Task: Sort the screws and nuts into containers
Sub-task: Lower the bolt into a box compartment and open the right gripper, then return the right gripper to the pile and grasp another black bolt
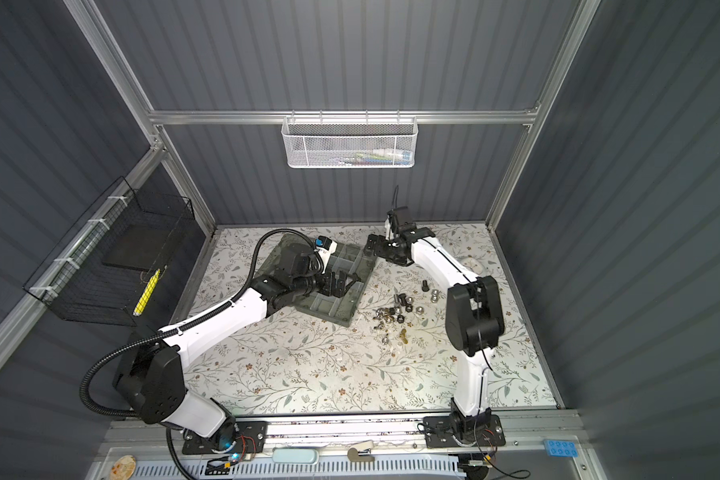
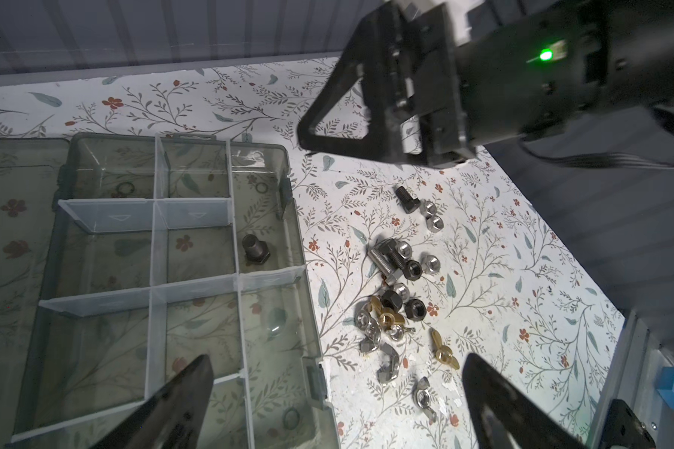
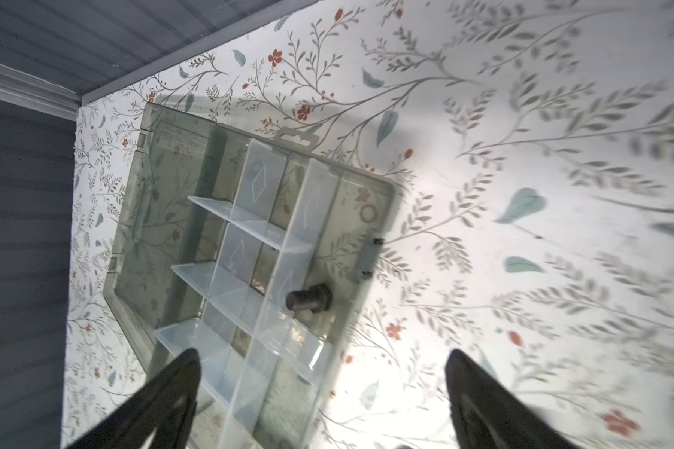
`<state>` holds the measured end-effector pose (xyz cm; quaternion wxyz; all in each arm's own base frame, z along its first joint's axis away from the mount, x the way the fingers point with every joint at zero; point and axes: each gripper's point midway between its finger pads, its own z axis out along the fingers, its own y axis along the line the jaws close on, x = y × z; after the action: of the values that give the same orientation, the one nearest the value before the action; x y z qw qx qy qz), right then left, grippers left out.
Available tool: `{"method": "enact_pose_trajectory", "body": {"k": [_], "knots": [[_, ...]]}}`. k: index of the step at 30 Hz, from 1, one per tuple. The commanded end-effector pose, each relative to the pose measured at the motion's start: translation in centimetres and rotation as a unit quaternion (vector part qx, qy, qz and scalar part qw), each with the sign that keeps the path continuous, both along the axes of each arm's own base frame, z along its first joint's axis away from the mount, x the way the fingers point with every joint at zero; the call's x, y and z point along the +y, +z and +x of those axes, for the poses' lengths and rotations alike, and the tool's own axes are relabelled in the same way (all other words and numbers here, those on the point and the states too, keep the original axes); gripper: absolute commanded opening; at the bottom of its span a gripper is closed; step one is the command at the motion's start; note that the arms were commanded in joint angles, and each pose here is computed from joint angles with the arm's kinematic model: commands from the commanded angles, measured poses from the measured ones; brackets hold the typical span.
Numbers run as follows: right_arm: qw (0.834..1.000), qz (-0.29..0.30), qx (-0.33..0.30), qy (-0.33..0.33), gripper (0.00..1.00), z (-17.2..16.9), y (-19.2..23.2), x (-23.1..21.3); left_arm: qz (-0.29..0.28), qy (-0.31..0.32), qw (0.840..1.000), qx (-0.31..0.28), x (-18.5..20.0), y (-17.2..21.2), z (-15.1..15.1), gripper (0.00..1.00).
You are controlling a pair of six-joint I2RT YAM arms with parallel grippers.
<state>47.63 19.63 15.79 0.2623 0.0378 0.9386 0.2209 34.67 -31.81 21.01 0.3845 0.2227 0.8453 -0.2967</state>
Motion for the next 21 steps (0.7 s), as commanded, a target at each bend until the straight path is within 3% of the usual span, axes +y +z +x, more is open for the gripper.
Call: {"method": "enact_pose_trajectory", "body": {"k": [1,10,15,21], "knots": [[0.998,-0.053,0.02,-0.041,0.99,-1.6,-2.8,-5.2,0.011,-0.032,0.999,-0.014,-1.3,0.1,-1.2,1.0],[0.987,-0.108,0.071,-0.096,0.99,-5.5,-7.4,-13.2,-0.004,-0.007,1.0,0.017,-2.9,-1.1,0.2,1.0],[0.983,-0.118,0.091,-0.112,0.97,-5.6,-8.8,-14.6,-0.006,-0.032,0.999,0.001,-6.1,-0.2,0.8,1.0],[0.982,-0.117,0.093,-0.114,0.81,-4.6,-9.3,-14.9,-0.015,-0.048,0.999,0.007,-7.5,-2.4,0.1,1.0]]}}
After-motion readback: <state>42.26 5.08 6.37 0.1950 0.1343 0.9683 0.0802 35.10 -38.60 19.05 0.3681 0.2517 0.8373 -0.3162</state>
